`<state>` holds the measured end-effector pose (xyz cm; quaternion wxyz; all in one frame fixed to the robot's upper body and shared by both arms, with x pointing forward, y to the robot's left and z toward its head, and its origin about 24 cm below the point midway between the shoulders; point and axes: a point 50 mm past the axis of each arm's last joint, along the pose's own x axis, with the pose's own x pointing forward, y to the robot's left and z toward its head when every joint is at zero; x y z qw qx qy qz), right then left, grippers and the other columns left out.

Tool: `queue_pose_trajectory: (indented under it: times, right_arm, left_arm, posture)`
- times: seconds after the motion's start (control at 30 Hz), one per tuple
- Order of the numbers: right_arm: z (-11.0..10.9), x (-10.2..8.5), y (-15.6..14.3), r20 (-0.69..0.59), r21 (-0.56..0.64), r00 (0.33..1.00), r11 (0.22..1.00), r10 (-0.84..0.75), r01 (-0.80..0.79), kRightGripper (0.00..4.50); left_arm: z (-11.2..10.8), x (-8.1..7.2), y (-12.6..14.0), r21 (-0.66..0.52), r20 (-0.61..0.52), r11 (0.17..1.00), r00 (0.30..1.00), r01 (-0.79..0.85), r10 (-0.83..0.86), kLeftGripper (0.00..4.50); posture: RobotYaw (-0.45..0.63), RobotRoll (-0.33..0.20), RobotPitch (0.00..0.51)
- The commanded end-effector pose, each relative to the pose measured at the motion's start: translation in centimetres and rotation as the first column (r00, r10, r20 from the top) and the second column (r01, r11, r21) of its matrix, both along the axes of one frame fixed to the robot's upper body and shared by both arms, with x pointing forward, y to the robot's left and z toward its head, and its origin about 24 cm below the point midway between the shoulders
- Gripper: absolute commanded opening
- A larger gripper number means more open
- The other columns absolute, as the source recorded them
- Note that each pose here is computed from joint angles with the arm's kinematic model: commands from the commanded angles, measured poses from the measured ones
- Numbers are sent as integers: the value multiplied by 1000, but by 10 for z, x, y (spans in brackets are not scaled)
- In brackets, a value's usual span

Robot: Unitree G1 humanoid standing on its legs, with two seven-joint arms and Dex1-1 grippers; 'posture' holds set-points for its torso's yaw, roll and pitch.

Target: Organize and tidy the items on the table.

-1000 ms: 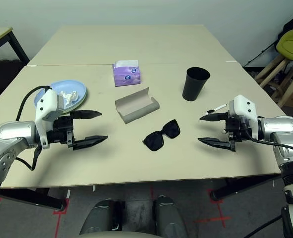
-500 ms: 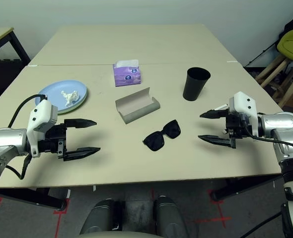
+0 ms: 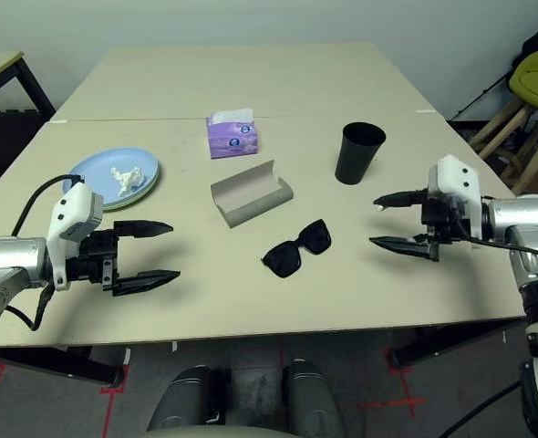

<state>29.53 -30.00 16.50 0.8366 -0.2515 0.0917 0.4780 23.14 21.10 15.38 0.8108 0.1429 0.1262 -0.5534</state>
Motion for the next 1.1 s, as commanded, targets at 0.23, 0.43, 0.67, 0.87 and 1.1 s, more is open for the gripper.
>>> queue_pose_trajectory:
  times: [0.23, 0.43, 0.67, 0.87, 1.1]
  right_arm:
    - [39, 14, 21, 137, -132, 983, 981, -126, 144, 4500]
    - [47, 17, 28, 135, -146, 985, 981, -109, 128, 4500]
    - [48, 18, 28, 124, -178, 987, 977, -98, 120, 4500]
    - [52, 20, 30, 76, -211, 994, 973, -79, 93, 4500]
    - [78, 22, 50, 79, -244, 997, 970, 7, 12, 4500]
  left_arm:
    - [1, 3, -2, -36, 61, 999, 998, -13, 15, 4484]
    - [2, 0, -1, -39, 51, 999, 998, 22, -20, 4484]
    - [-1, -4, 0, -72, 57, 997, 998, 34, -30, 4484]
    - [-3, -7, 3, -67, 47, 997, 998, 35, -32, 4484]
    - [-5, -8, 6, -55, 34, 998, 999, 34, -32, 4484]
  posture:
    - [5, 0, 51]
    - [14, 0, 52]
    - [22, 0, 52]
    - [29, 0, 52]
    - [35, 0, 50]
